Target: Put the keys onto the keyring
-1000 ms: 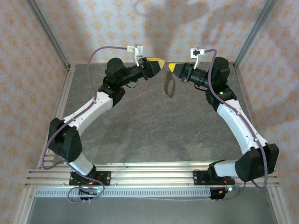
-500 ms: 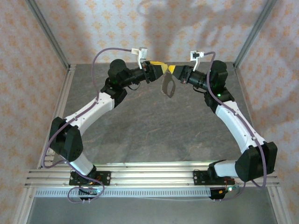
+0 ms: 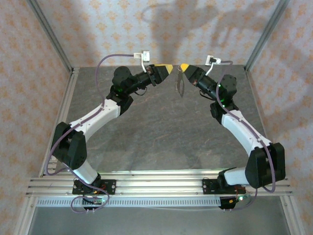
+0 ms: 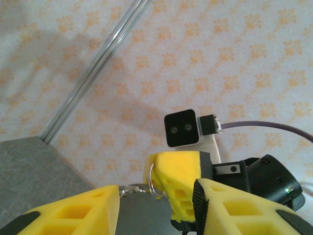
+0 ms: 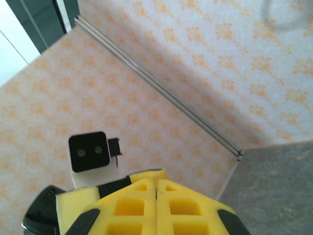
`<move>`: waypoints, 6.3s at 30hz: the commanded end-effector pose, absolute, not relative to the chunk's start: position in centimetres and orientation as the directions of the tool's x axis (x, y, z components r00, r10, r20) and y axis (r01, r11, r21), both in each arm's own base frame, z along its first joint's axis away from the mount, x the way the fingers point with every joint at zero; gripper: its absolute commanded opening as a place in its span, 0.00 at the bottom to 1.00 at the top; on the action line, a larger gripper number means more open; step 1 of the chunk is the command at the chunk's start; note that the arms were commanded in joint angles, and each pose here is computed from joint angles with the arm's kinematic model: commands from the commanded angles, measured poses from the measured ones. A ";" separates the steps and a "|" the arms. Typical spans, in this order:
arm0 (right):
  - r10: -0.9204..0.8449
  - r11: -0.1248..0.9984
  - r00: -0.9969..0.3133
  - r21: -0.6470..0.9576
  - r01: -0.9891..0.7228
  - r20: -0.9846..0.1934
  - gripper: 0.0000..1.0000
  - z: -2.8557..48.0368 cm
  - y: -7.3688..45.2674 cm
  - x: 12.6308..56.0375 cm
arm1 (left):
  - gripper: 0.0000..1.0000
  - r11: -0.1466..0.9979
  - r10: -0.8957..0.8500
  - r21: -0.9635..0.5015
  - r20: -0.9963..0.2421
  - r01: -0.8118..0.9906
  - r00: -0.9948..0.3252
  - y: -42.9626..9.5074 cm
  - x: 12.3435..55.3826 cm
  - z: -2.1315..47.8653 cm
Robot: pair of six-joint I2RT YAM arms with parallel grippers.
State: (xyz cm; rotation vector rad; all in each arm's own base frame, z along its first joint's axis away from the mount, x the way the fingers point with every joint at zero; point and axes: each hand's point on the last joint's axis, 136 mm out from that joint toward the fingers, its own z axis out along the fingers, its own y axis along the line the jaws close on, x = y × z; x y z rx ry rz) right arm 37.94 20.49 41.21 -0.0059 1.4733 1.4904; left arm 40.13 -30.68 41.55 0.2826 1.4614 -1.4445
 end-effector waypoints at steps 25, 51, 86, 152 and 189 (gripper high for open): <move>0.644 0.135 -0.483 0.709 -0.692 -0.594 0.00 43.3 22.3 36.3 | 0.44 0.191 -0.525 -0.589 -0.737 0.785 -0.426 -32.3 39.8 43.7; 0.624 0.129 -0.498 0.708 -0.694 -0.602 0.00 43.2 22.7 36.2 | 0.00 0.176 -0.468 -0.590 -0.754 0.788 -0.461 -33.9 39.5 42.3; 0.659 0.173 -0.452 0.706 -0.687 -0.601 0.31 44.1 20.2 35.9 | 0.00 0.242 -0.461 -0.573 -0.778 0.783 -0.426 -33.3 39.6 41.8; 0.639 0.276 -0.452 0.734 -0.621 -0.623 0.39 42.3 17.9 35.2 | 0.00 0.173 -0.382 -0.530 -0.813 0.830 -0.439 -34.2 37.5 42.5; 0.553 0.188 -0.539 0.725 -0.662 -0.635 0.14 41.4 20.6 34.5 | 0.00 0.164 -0.376 -0.527 -0.815 0.834 -0.441 -34.6 37.6 42.8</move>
